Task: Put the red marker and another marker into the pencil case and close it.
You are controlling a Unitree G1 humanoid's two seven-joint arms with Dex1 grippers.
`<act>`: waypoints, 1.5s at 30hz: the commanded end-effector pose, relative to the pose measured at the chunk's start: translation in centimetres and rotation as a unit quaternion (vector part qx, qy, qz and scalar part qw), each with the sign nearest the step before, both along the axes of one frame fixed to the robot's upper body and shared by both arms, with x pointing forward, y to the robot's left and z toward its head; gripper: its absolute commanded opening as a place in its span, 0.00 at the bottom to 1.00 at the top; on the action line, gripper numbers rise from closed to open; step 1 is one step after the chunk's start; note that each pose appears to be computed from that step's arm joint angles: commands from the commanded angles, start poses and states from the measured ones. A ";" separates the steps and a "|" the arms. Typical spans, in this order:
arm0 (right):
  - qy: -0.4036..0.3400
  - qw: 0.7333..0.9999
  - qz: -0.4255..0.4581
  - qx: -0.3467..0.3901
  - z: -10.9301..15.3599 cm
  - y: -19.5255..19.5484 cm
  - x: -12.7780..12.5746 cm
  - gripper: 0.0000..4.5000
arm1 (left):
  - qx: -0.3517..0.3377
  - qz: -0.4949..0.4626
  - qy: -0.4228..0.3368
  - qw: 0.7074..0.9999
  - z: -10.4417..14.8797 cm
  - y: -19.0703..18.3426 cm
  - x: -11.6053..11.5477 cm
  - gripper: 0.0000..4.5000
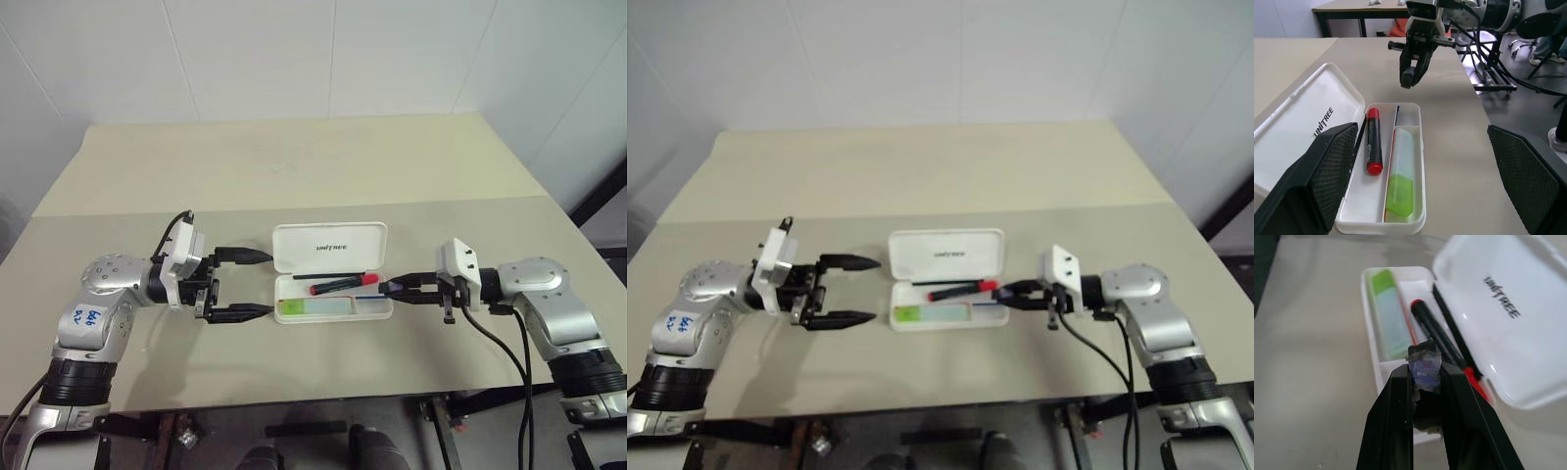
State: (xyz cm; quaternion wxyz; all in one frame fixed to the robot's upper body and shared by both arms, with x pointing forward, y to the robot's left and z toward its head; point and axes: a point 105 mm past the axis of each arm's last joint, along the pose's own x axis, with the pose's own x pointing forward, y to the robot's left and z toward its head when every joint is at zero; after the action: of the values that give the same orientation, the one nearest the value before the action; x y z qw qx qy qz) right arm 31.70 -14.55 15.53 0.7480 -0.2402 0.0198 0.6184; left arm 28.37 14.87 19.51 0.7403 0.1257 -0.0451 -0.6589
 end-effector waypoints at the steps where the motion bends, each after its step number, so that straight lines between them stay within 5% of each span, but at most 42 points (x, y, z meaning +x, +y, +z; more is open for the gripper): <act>1: -0.008 0.999 0.036 -0.007 -0.1 0.9 0.1 0.09 | 0.008 -0.007 -0.017 1.000 0.4 -0.1 -0.4 1.00; 17: 0.016 0.998 0.057 -0.014 -2.3 1.6 0.7 0.09 | 0.008 0.005 -0.023 1.000 0.6 0.1 -0.6 1.00; 18: 0.016 0.998 0.058 -0.014 -2.3 1.6 0.7 0.25 | 0.008 0.005 -0.024 1.000 0.6 0.1 -0.6 1.00; 28: -0.034 0.997 0.066 -0.004 0.0 1.7 1.2 1.00 | 0.003 0.008 -0.027 1.000 0.8 0.1 -0.3 1.00; 39: -0.052 0.997 0.004 0.063 4.3 -1.1 -0.3 1.00 | -0.038 0.051 -0.029 0.998 1.6 1.5 0.7 1.00; 45: -0.060 0.993 -0.069 0.071 4.5 -4.0 -0.4 1.00 | -0.048 0.073 -0.017 0.996 0.7 3.1 0.9 0.65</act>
State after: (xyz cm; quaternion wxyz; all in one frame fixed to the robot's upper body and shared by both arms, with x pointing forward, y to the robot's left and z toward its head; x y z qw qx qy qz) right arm 31.57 -18.44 18.40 0.8004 -0.2100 -0.0227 0.5610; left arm 29.52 17.68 19.34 0.7926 0.0976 -0.0582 -0.5991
